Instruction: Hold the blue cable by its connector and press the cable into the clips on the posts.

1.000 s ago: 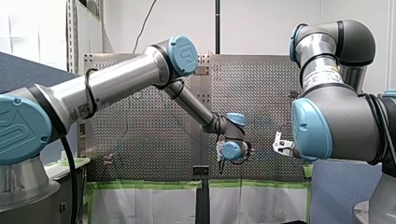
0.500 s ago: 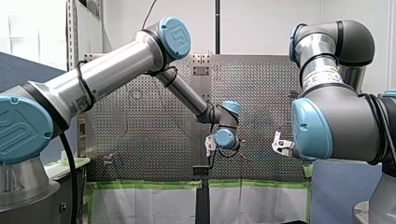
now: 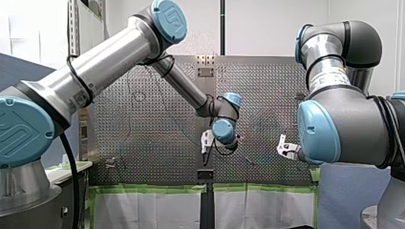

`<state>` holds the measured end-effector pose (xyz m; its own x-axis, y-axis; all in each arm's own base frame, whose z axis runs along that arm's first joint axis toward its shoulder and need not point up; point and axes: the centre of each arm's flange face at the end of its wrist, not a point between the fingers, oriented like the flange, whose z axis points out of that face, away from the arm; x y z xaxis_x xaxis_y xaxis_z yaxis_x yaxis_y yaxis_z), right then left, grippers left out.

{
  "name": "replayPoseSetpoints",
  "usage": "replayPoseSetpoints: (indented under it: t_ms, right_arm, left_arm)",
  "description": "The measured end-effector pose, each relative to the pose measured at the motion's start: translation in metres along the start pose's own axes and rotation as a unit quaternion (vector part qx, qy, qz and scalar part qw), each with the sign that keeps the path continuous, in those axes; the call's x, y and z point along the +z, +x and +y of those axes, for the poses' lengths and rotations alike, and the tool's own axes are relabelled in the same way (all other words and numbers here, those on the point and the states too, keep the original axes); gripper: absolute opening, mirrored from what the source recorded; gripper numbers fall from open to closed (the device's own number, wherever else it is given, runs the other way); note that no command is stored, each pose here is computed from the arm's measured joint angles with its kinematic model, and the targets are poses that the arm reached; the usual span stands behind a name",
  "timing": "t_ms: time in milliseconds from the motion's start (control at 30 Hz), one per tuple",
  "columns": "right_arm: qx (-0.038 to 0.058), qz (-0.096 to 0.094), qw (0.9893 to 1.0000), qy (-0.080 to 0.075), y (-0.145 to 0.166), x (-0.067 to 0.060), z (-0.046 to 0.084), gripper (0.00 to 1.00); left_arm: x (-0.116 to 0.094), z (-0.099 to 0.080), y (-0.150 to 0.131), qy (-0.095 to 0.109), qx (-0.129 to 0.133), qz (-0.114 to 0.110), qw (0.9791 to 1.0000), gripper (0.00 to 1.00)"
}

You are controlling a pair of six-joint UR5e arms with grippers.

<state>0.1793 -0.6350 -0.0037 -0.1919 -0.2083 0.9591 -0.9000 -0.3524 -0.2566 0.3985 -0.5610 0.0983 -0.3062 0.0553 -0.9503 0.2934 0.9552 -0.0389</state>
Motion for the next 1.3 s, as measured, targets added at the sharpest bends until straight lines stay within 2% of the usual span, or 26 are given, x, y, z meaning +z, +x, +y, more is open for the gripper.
replayPoseSetpoints:
  t_ms: [167, 533, 700, 933, 1300]
  right_arm:
    - [0.0000, -0.001, 1.0000, 0.001, 0.000, 0.000, -0.001, 0.00]
    - [-0.0001, -0.001, 1.0000, 0.003, -0.001, 0.001, -0.004, 0.00]
    - [-0.0002, -0.002, 1.0000, 0.004, -0.001, 0.001, -0.006, 0.00]
    - [-0.0009, -0.002, 1.0000, 0.007, -0.002, 0.002, -0.009, 0.00]
    - [-0.0050, 0.000, 0.9999, 0.012, 0.000, 0.005, -0.015, 0.00]
  left_arm:
    - [-0.016, 0.008, -0.009, -0.010, -0.009, 0.004, 0.9999, 1.00]
    - [-0.050, 0.023, -0.028, -0.012, -0.022, 0.002, 0.9997, 1.00]
    - [-0.063, 0.029, -0.038, -0.010, -0.034, -0.009, 0.9993, 1.00]
    - [-0.084, 0.035, -0.053, -0.001, -0.071, -0.037, 0.9968, 1.00]
    - [-0.109, 0.044, -0.070, 0.008, -0.095, -0.074, 0.9927, 1.00]
